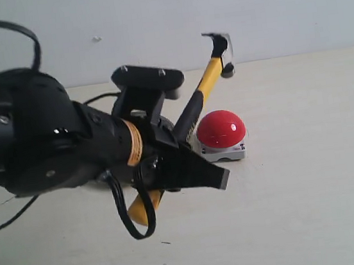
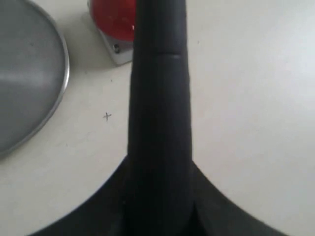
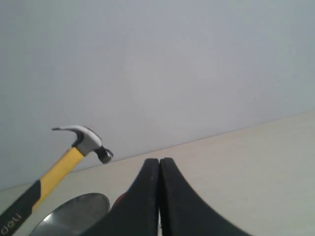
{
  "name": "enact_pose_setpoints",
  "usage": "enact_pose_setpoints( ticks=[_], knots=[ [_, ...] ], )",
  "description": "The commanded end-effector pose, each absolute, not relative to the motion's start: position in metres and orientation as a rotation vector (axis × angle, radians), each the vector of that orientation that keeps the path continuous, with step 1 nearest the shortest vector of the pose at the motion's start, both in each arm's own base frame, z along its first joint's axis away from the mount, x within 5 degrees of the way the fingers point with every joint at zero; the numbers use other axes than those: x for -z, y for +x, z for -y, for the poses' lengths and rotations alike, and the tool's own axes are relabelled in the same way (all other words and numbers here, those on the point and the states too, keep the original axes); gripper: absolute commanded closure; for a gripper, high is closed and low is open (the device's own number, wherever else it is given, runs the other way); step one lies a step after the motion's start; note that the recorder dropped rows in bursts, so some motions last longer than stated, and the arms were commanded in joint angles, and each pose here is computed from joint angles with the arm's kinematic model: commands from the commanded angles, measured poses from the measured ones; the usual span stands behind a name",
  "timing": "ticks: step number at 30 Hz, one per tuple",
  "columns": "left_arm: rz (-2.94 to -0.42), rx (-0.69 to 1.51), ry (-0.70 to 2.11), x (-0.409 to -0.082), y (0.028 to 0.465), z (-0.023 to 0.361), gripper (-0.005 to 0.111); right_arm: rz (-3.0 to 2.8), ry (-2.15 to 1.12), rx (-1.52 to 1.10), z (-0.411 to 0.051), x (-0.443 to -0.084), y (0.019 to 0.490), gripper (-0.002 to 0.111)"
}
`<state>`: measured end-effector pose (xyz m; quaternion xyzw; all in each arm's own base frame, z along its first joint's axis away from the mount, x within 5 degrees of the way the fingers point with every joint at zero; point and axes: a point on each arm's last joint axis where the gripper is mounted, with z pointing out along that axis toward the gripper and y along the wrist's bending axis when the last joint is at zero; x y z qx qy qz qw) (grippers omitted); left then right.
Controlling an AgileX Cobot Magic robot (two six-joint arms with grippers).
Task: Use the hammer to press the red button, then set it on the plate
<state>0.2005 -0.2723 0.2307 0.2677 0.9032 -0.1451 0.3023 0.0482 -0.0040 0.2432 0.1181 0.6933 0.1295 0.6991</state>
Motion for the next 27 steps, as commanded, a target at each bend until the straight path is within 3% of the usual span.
enact_pose_setpoints(
  ticks=[1,5,8,10,15,16,18,21,27],
  knots=[
    [-2.218,0.444,0.73,-0.285,0.201,0.271,0.107,-1.536,0.264,-0.29,0.004,-0.242,0.048,0.108],
    [-2.166,0.435,0.728,-0.314,0.2,0.267,0.107,-1.536,0.264,-0.29,0.004,-0.242,0.048,0.108],
    [-2.164,0.422,0.737,-0.315,0.202,0.268,0.107,-1.536,0.264,-0.29,0.004,-0.242,0.048,0.108],
    [-2.235,0.382,0.762,-0.284,0.207,0.275,0.107,-1.536,0.264,-0.29,0.004,-0.242,0.048,0.108],
    [-2.508,0.292,0.79,-0.149,0.221,0.29,0.107,-1.536,0.264,-0.29,0.004,-0.242,0.048,0.108],
    [-2.549,0.271,0.762,-0.137,0.227,0.289,0.107,-1.536,0.264,-0.29,0.004,-0.242,0.048,0.108],
    [-2.54,0.277,0.726,-0.149,0.236,0.292,0.107,-1.536,0.264,-0.29,0.004,-0.242,0.048,0.108],
    [-2.36,0.403,0.719,-0.216,0.235,0.297,0.107,-1.536,0.264,-0.29,0.004,-0.242,0.048,0.108],
    [-2.207,0.476,0.677,-0.283,0.226,0.271,0.107,-1.536,0.264,-0.29,0.004,-0.242,0.048,0.108]
  ],
)
